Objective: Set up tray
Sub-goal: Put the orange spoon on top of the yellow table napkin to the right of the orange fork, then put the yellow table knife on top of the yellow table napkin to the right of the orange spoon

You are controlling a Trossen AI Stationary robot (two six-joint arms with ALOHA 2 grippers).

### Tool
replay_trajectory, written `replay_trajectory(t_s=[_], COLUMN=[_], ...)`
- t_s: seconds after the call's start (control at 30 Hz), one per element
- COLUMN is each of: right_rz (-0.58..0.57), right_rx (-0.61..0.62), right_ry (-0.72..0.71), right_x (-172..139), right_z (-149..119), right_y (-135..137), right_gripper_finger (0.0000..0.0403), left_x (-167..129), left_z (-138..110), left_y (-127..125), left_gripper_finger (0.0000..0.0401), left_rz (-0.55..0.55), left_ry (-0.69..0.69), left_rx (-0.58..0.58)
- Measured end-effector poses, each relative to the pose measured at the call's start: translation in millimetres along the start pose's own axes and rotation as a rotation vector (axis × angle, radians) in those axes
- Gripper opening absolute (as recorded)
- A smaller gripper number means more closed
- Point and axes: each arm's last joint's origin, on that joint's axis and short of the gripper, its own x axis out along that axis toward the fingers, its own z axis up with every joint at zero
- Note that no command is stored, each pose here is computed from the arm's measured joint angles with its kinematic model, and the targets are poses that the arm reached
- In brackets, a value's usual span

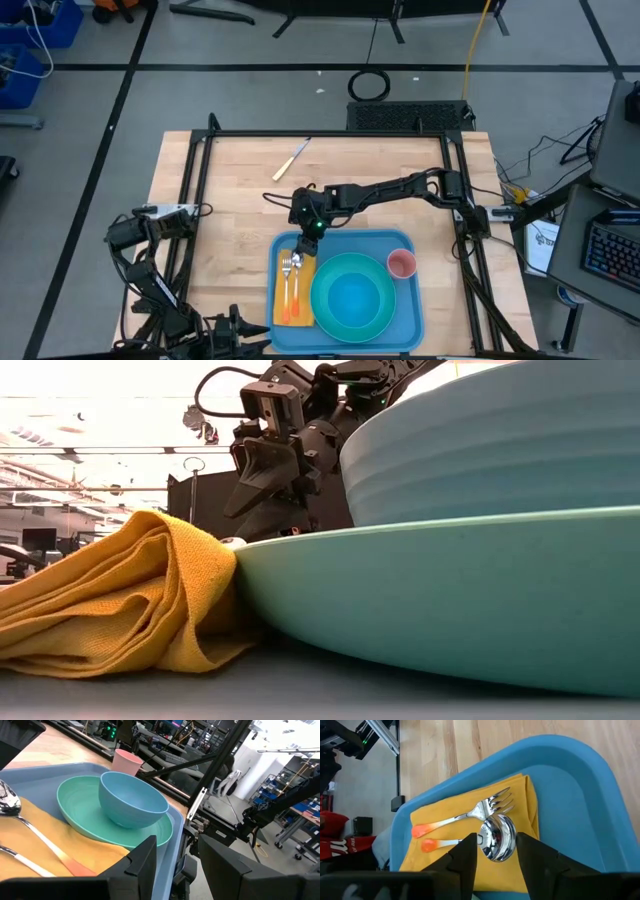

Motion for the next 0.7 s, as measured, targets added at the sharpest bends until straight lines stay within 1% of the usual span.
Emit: replay_trajectory(t_s=[0.37, 0.5, 0.6, 0.7], right_rz=[-0.023, -0.016, 0.004, 0.025], right_rx=[-0.01, -0.045, -0.054, -0.094], right_ry=[-0.012, -0.027, -0.057, -0.094], right_x=[0, 0, -4, -17], right_z=[0, 2, 5, 9], right_y=[-1, 0, 5, 17], right_gripper_finger=[0.013, 0.013, 0.013, 0.013], left_x=[0, 0, 0, 0], left_z=[0, 0, 0, 0], left_y=[0, 0, 0, 0], left_gripper_finger=[0.015, 0.015, 0.015, 0.015], left_rz=[-0.001, -0.001, 0.0, 0.003], left_ry=[0.0, 0.0, 0.0, -0.004], left_rx=[-0.002, -0.002, 0.002, 0.016])
